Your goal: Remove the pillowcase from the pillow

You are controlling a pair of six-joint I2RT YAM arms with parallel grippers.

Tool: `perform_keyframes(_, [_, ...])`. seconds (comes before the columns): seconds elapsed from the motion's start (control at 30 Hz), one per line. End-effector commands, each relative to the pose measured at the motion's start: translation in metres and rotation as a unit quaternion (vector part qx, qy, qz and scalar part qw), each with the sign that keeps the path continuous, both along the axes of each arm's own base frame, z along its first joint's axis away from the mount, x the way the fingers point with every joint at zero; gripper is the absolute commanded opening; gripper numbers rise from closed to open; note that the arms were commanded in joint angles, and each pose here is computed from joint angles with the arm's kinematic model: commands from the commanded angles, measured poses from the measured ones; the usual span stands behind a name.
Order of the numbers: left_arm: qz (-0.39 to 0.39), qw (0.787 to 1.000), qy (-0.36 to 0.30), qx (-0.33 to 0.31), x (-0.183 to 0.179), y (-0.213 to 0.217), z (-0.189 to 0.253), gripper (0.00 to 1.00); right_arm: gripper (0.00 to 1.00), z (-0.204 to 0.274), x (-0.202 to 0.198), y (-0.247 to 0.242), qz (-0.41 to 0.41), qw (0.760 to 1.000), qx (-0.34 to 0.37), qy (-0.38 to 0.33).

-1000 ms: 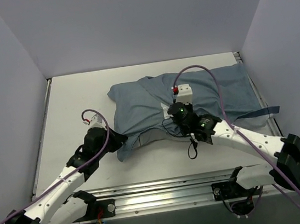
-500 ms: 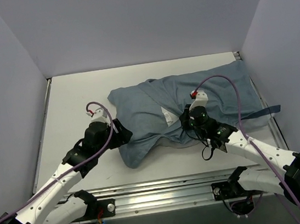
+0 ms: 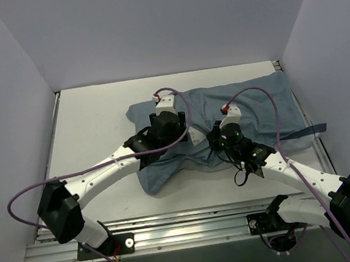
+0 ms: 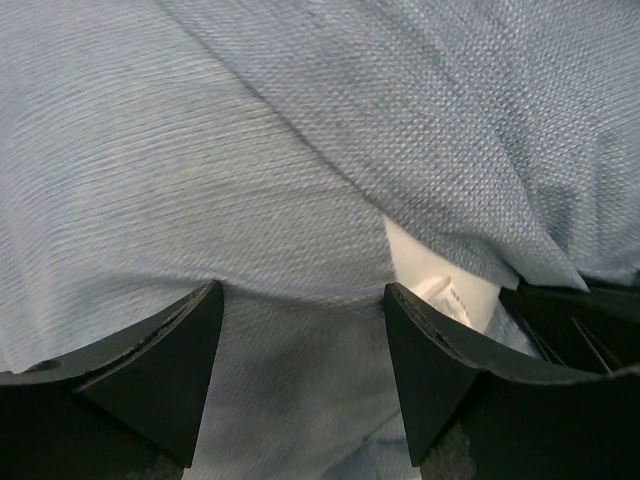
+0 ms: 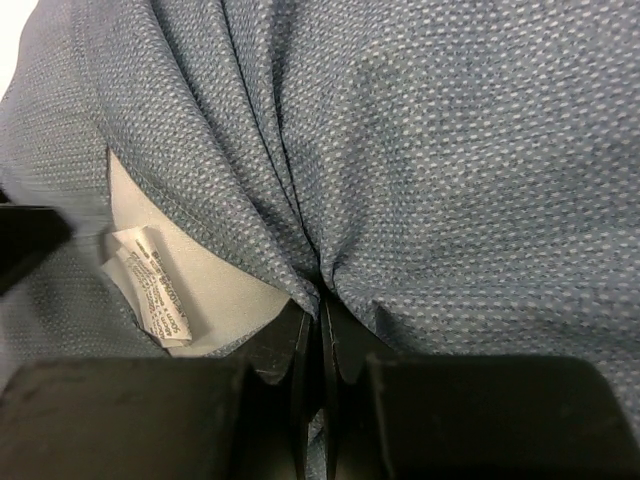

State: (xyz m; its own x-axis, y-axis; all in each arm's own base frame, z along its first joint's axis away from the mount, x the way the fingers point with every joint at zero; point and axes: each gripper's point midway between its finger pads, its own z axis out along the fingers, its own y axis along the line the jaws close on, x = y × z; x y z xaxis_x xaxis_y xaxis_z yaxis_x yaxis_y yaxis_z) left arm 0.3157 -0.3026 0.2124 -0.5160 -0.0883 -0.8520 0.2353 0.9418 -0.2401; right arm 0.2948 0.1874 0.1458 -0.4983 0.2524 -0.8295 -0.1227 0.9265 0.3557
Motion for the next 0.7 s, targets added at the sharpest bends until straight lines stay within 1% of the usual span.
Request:
perform_keyframes(0.0, [0.002,0.999,-0.052,-0.007,0.020,-0.025,0.028,0.74,0.00,0.012,0.005,0.005,0.006,1.000,0.005,-0.007])
perform_keyframes(0.2, [-0.007,0.999,-0.047,0.015,0.022,-0.046,0.011,0.73,0.00,0.016,0.009,0.005,0.004,1.000,0.001,-0.014])
perform_keyframes(0.33, [0.004,0.998,-0.040,0.045,0.023,-0.045,-0.002,0.73,0.00,0.013,0.009,0.006,0.004,1.000,-0.001,-0.011])
perform_keyframes(0.4, [0.007,0.998,-0.037,0.044,0.023,-0.045,-0.004,0.71,0.00,0.011,0.009,0.004,0.002,1.000,-0.001,-0.010])
perform_keyframes(0.47, [0.005,0.998,-0.038,0.043,0.021,-0.047,-0.006,0.66,0.00,0.010,0.008,0.003,0.000,1.000,-0.003,-0.010])
perform_keyframes(0.5, [0.014,0.998,-0.036,0.052,0.022,-0.043,-0.009,0.54,0.00,0.009,0.009,-0.001,-0.008,1.000,-0.008,-0.010])
perform_keyframes(0.57, [0.035,0.997,-0.030,0.068,0.023,-0.033,-0.016,0.43,0.00,0.007,0.008,-0.007,-0.022,1.000,-0.015,-0.005])
perform_keyframes(0.6, [0.056,0.995,-0.027,0.084,0.023,-0.022,-0.022,0.34,0.00,0.008,0.008,-0.009,-0.028,0.999,-0.017,-0.006])
perform_keyframes(0.67, [0.078,0.992,-0.022,0.099,0.025,-0.007,-0.028,0.24,0.00,0.007,0.007,-0.016,-0.040,0.999,-0.025,-0.005])
